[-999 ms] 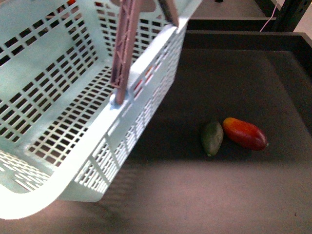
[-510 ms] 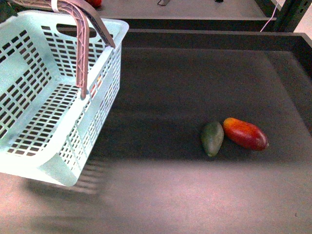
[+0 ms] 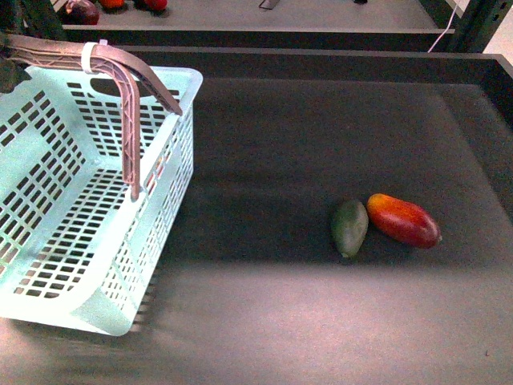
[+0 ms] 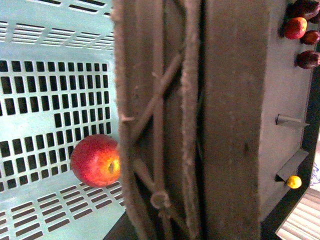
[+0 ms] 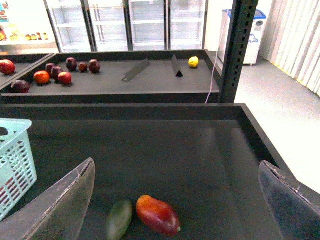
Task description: Pick apple with right arm and hold basket with left
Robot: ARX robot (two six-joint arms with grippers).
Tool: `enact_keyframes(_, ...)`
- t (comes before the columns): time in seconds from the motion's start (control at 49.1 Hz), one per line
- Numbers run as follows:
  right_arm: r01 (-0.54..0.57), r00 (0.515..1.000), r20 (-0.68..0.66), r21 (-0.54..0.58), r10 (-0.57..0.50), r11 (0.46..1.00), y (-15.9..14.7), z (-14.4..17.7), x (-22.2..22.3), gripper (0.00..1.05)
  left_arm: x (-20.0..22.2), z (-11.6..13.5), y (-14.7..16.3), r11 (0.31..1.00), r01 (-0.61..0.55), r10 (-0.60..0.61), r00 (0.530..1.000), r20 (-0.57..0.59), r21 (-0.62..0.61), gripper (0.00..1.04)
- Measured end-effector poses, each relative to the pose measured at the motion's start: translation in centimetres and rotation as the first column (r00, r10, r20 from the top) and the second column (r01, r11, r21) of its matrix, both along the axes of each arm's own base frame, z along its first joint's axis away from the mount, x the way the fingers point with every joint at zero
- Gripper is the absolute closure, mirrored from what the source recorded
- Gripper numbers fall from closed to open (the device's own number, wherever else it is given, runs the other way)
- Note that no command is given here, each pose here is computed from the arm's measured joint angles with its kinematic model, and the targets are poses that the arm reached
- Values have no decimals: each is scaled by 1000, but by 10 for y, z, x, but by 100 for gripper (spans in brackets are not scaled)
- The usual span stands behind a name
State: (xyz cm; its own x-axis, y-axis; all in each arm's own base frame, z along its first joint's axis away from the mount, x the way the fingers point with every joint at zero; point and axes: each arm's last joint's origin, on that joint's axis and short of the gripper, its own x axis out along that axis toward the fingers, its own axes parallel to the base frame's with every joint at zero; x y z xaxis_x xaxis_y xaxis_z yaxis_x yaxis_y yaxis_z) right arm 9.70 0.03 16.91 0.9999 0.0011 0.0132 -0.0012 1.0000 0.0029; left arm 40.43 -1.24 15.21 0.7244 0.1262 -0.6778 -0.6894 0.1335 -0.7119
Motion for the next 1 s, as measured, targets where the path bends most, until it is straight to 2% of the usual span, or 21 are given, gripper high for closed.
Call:
enact_keyframes(0.163, 0, 1000, 0, 0, 0, 1000, 0, 0, 0, 9, -4, -5, 0, 1000, 0, 0, 1000, -18, 2, 90)
enact_keyframes(0.224, 0, 1000, 0, 0, 0, 1000, 0, 0, 0, 9, -4, -6, 0, 1000, 10, -10, 1000, -15, -8, 85)
enact_keyframes(0.285, 0, 1000, 0, 0, 0, 1000, 0, 0, 0, 9, -6, -8, -1, 1000, 13, -13, 1000, -16, -11, 76)
enact_keyframes(0.469, 0, 1000, 0, 0, 0, 1000, 0, 0, 0, 9, -14, -5, 0, 1000, 16, -16, 1000, -11, -21, 39)
enact_keyframes(0.55, 0, 1000, 0, 0, 0, 1000, 0, 0, 0, 9, -24, 6, 0, 1000, 18, -17, 1000, 12, -25, 21)
enact_keyframes(0.652, 0, 1000, 0, 0, 0, 1000, 0, 0, 0, 9, -37, 18, 0, 999, 20, -19, 999, 38, -25, 6)
enact_keyframes(0.836, 0, 1000, 0, 0, 0, 1000, 0, 0, 0, 9, -62, 36, 4, 1000, 11, -9, 997, 76, -23, 7)
enact_keyframes(0.999, 0, 1000, 0, 0, 0, 1000, 0, 0, 0, 9, -91, 63, 7, 1000, -7, 6, 993, 121, 9, 7)
